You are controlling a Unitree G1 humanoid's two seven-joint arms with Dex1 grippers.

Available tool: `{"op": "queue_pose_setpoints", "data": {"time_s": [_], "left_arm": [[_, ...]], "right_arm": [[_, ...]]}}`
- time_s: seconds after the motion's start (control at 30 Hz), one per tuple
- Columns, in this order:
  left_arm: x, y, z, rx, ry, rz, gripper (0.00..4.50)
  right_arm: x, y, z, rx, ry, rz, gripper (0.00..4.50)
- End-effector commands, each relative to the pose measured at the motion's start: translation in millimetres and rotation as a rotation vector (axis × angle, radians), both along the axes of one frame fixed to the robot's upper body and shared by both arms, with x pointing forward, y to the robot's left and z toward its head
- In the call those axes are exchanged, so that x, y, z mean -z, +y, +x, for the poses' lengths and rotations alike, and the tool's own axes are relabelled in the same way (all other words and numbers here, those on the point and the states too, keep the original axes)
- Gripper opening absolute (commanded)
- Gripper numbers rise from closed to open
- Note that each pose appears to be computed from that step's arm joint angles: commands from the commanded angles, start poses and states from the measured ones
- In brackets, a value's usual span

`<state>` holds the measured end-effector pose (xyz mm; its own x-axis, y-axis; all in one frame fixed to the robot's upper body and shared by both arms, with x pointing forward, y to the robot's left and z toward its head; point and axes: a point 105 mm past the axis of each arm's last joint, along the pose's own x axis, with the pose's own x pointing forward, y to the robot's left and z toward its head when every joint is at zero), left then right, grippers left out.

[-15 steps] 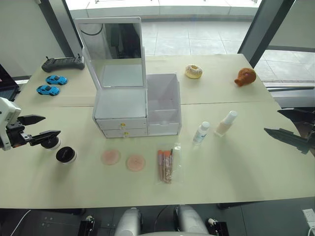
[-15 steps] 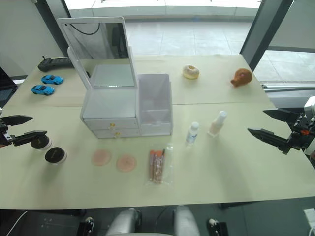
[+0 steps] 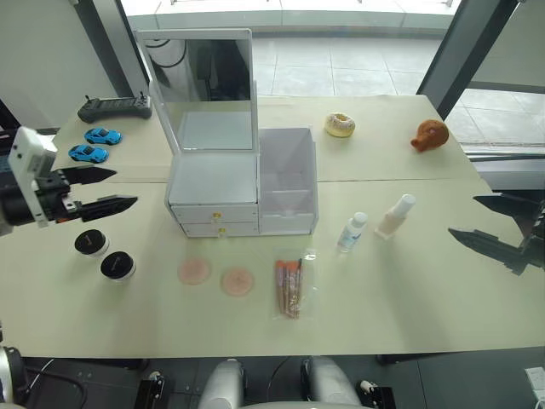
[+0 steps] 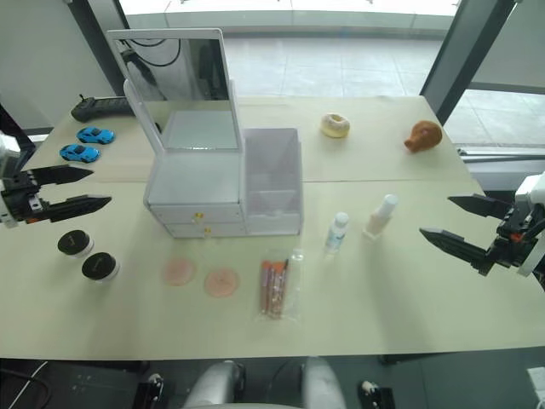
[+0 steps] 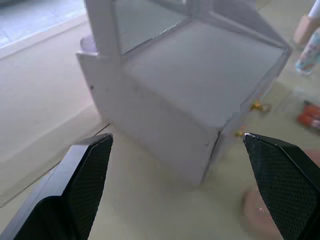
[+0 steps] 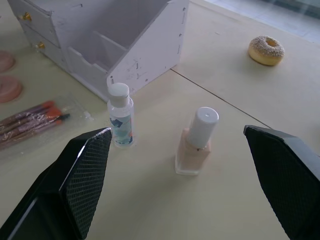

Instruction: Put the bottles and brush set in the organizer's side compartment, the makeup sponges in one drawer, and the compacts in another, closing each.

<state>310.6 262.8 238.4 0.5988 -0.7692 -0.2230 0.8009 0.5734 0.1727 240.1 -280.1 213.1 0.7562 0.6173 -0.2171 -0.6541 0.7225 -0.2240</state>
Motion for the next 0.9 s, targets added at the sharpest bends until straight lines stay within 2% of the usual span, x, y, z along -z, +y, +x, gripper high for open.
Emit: {"op": "queue_pose_setpoints", "data": {"time_s": [0.03,0.13,0.23,0.27,0.43,0.5,0.6,0.73,0.83,0.9], "left_arm": [[-24.0,-49.0,0.9,0.117,-0.085,0.006,4.5],[-34.0,-93.5,4.5,0.215,-0.127,0.028,4.5],[-40.5,-131.3,-7.8,0.359,-0.017,-0.057,4.5],[-38.7,-141.1,-11.5,0.391,0.026,-0.054,4.5],[-36.8,-166.4,-22.1,0.473,0.065,-0.012,4.5],[-33.7,-173.9,-30.1,0.513,0.051,0.019,4.5],[-38.9,-179.0,-26.1,0.486,-0.065,0.035,4.5],[-36.0,-185.4,-38.0,0.492,-0.027,0.027,4.5],[-41.2,-188.7,-40.8,0.463,-0.055,-0.026,4.5],[-37.9,-189.0,-43.1,0.449,-0.067,-0.018,4.5]], "right_arm": [[-16.3,16.3,-13.1,-0.003,-0.079,-0.02,4.49],[-14.4,27.5,-23.7,0.028,-0.086,0.0,4.49],[-9.5,32.5,-29.2,0.091,-0.1,0.013,4.49],[-7.1,32.9,-30.3,0.118,-0.096,0.03,4.49],[14.9,26.5,-26.3,0.262,-0.036,0.052,4.49],[26.4,19.8,-16.4,0.329,-0.016,0.039,4.49],[39.8,9.6,7.8,0.401,-0.016,0.014,4.49],[45.6,7.1,35.4,0.431,-0.033,0.025,4.49],[46.7,8.9,53.0,0.426,-0.029,0.051,4.49],[49.8,12.7,62.0,0.407,-0.016,0.053,4.49]]}}
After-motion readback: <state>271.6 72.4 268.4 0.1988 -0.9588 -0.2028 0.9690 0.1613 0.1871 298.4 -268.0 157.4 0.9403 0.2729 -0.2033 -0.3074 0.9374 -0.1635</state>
